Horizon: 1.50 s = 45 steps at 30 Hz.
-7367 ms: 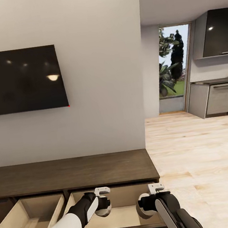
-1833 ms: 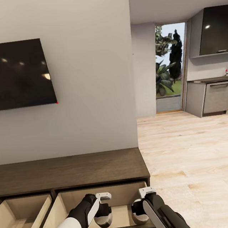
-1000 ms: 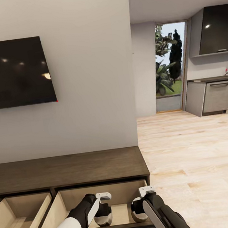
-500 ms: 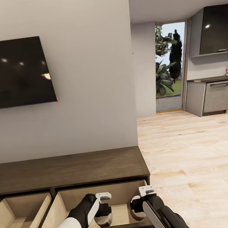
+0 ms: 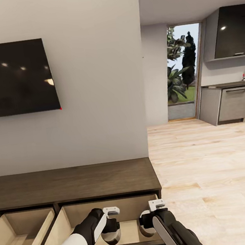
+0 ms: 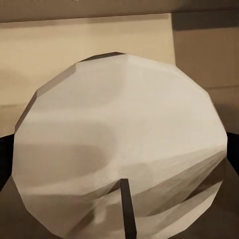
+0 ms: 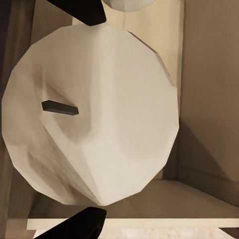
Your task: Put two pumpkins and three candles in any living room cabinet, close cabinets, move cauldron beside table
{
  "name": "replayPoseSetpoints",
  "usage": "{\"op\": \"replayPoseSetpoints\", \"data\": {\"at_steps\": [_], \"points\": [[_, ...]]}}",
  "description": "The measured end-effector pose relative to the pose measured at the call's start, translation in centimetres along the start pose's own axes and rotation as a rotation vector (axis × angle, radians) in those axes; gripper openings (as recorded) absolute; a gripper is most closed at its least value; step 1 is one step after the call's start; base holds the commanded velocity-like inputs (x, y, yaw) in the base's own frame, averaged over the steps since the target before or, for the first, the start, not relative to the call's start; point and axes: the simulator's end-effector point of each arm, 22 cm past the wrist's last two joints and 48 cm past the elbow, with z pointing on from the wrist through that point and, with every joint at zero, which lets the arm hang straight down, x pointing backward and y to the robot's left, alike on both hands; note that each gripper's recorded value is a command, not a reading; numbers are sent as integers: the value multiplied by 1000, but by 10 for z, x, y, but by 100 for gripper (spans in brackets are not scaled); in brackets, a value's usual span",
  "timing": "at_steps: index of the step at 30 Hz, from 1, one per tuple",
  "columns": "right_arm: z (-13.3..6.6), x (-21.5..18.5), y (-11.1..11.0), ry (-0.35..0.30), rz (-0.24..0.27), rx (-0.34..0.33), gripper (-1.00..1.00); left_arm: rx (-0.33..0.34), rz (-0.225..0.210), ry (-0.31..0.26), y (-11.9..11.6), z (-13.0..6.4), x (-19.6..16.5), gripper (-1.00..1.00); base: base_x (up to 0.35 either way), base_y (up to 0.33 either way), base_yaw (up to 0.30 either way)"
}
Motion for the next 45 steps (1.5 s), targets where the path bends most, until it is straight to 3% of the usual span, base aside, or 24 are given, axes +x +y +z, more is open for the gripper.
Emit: {"op": "replayPoseSetpoints", "data": {"at_steps": [45], "points": [[-1, -2, 2, -5, 3, -9, -100, -3, 1, -9, 1, 0, -2, -100, 4, 0, 0]]}}
